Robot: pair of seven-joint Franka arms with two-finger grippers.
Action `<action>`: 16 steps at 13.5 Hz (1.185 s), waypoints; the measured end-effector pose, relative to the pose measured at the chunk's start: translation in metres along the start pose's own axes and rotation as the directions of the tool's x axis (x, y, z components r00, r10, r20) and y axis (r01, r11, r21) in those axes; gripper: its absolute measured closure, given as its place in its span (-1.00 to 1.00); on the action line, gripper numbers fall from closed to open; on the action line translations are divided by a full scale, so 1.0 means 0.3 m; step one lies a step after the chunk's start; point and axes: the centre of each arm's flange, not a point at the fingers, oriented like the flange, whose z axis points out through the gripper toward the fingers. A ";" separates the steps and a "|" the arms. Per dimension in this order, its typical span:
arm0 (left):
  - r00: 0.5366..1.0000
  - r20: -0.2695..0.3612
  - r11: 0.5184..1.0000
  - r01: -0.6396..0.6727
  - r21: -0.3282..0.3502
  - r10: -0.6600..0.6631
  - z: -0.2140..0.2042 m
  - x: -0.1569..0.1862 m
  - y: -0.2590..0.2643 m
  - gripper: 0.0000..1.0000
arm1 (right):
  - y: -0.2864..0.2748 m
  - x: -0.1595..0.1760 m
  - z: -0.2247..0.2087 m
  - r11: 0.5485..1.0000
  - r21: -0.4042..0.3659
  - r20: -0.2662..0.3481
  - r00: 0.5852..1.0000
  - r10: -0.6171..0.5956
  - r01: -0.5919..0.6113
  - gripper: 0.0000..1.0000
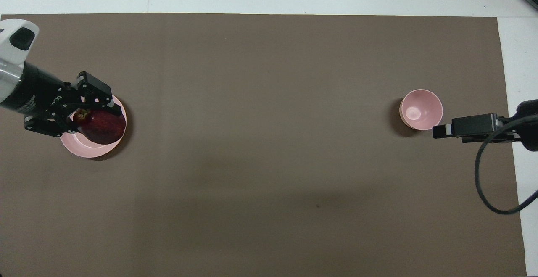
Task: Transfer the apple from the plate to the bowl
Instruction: 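Carry the apple with the left gripper while the right gripper approaches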
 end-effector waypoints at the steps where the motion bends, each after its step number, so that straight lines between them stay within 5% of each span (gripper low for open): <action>1: 0.999 0.033 0.999 0.028 -0.037 -0.027 0.004 -0.012 0.015 -0.52 | -0.004 0.000 0.007 0.998 0.047 -0.002 0.999 0.046 -0.046 -1.00; 5: 0.955 0.208 0.951 0.252 -0.182 -0.213 0.012 -0.075 0.126 -0.52 | -0.047 -0.020 0.041 0.946 0.249 0.014 0.978 0.210 -0.207 -1.00; 12: 0.813 0.429 0.843 0.505 -0.184 -0.393 0.085 -0.229 0.357 -0.52 | -0.216 -0.038 0.165 0.870 0.444 0.028 0.974 0.224 -0.213 -1.00; 16: 0.654 0.592 0.717 0.675 -0.176 -0.470 0.157 -0.249 0.439 -0.52 | -0.257 -0.111 0.191 0.785 0.549 0.064 0.951 0.303 -0.287 -1.00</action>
